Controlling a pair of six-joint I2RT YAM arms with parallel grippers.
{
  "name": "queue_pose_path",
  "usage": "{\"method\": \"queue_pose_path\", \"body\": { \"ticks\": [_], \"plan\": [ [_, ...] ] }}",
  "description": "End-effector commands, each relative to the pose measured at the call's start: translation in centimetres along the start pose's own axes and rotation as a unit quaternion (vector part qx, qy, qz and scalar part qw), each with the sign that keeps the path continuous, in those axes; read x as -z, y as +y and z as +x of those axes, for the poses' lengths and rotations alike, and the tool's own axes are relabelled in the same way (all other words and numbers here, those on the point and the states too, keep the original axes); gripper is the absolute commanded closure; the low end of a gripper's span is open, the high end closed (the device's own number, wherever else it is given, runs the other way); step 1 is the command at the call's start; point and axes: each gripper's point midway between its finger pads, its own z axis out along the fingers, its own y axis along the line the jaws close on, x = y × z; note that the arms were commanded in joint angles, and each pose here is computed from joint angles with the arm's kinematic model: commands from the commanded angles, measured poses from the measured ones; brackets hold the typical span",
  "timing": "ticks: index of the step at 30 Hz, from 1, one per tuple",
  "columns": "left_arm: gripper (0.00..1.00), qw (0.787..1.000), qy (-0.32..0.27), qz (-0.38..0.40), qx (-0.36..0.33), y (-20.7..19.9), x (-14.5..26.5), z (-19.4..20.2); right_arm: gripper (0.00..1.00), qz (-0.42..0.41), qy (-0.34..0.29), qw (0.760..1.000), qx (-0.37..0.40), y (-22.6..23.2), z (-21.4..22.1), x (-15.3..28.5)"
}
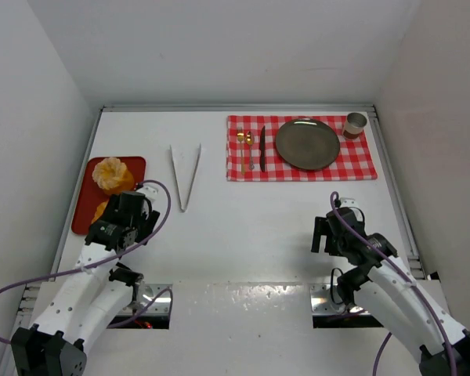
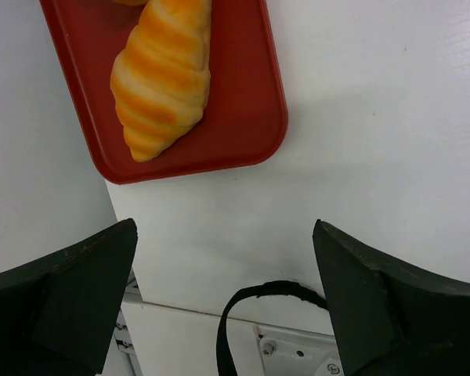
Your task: Place the bread
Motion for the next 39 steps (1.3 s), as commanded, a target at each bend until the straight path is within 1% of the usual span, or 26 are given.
{"method": "queue_pose_path", "body": {
  "ticks": [1,3,4,5,6,7,8,9,10,11,12,13,15,16,17,18,20,21,24,27,33,36,37,38,39],
  "plan": [
    [0.00,1.000,-0.012,-0.002,0.004,0.4,0.1,-0.7,0.08,-0.005,-0.027,1.000,-0.011,0.5,-1.9,0.7],
    [0.00,1.000,-0.002,0.009,-0.007,0.4,0.1,-1.4,0.08,-0.010,-0.026,1.000,-0.013,0.7,-1.7,0.6],
    [0.00,1.000,-0.020,0.018,-0.001,1.0,1.2,-3.5,0.08,-0.009,-0.025,1.000,-0.011,0.6,-1.6,0.6],
    [0.00,0.999,-0.023,0.026,-0.001,1.1,1.6,-4.6,0.08,-0.007,-0.027,1.000,-0.009,0.5,-1.7,0.6],
    [0.00,0.999,0.004,0.044,-0.010,0.8,1.3,-5.0,0.08,-0.006,-0.027,1.000,-0.008,0.5,-1.8,0.6],
    [0.00,0.997,-0.030,0.065,0.008,1.4,2.8,-8.8,0.08,-0.005,-0.027,1.000,-0.007,0.5,-1.9,0.6],
    [0.00,0.996,-0.025,0.088,0.011,1.1,3.3,-9.9,0.08,-0.006,-0.030,1.000,-0.006,0.6,-2.1,0.6],
    [0.00,0.990,-0.037,0.132,0.037,-0.1,3.9,-11.9,0.08,-0.007,-0.028,1.000,-0.003,0.7,-2.2,0.6],
    [0.00,0.986,-0.044,0.146,0.064,0.1,3.9,-14.7,0.08,-0.005,-0.029,1.000,-0.002,0.7,-2.4,0.6],
    [0.00,0.981,-0.049,0.163,0.090,-0.5,3.8,-16.0,0.08,-0.009,-0.030,0.999,0.001,1.0,-2.7,0.6],
    [0.00,0.968,-0.063,0.202,0.135,-1.9,3.6,-17.8,0.08,-0.007,-0.027,1.000,0.002,1.0,-2.7,0.5],
    [0.00,0.963,-0.055,0.225,0.140,-3.0,2.8,-17.9,0.08,-0.010,-0.026,1.000,0.003,1.2,-2.8,0.5],
    [0.00,0.960,-0.024,0.236,0.147,-5.0,-0.1,-18.0,0.08,-0.016,-0.023,1.000,0.005,1.6,-3.3,0.6],
    [0.00,0.968,-0.007,0.206,0.144,-4.9,-1.5,-17.7,0.08,-0.020,-0.021,1.000,0.008,1.8,-3.3,0.6],
    [0.00,0.972,0.038,0.191,0.133,-5.7,-3.9,-16.3,0.08,-0.021,-0.019,1.000,0.008,1.9,-3.4,0.7],
    [0.00,0.973,0.051,0.186,0.131,-6.4,-4.8,-16.3,0.08,-0.018,-0.016,1.000,0.010,1.9,-3.4,0.6],
    [0.00,0.967,0.068,0.209,0.128,-8.0,-5.9,-16.8,0.08,-0.016,-0.014,1.000,0.009,1.9,-3.3,0.5],
    [0.00,0.961,0.081,0.231,0.126,-9.7,-6.7,-16.8,0.08,-0.016,-0.013,1.000,0.006,1.9,-3.3,0.5],
    [0.00,0.961,0.068,0.233,0.134,-10.8,-7.7,-18.0,0.08,-0.009,-0.009,1.000,0.006,1.6,-3.0,0.4],
    [0.00,0.960,0.067,0.230,0.144,-11.6,-8.4,-17.9,0.08,0.000,-0.007,1.000,0.011,1.3,-3.2,0.5],
    [0.00,0.955,0.118,0.234,0.141,-14.0,-11.7,-16.1,0.08,0.017,-0.002,1.000,0.019,0.8,-3.2,0.4],
    [0.00,0.956,0.130,0.223,0.142,-14.5,-13.6,-16.2,0.08,0.022,0.001,0.999,0.023,0.8,-3.3,0.3],
    [0.00,0.959,0.123,0.209,0.148,-14.2,-14.1,-16.9,0.08,0.024,0.003,0.999,0.025,0.7,-3.4,0.3],
    [0.00,0.960,0.129,0.202,0.145,-14.2,-14.6,-16.5,0.08,0.024,0.003,0.999,0.025,0.8,-3.4,0.3],
    [0.00,0.962,0.124,0.195,0.146,-14.2,-15.3,-17.0,0.08,0.027,0.005,0.999,0.029,0.7,-3.4,0.2]
  ]
}}
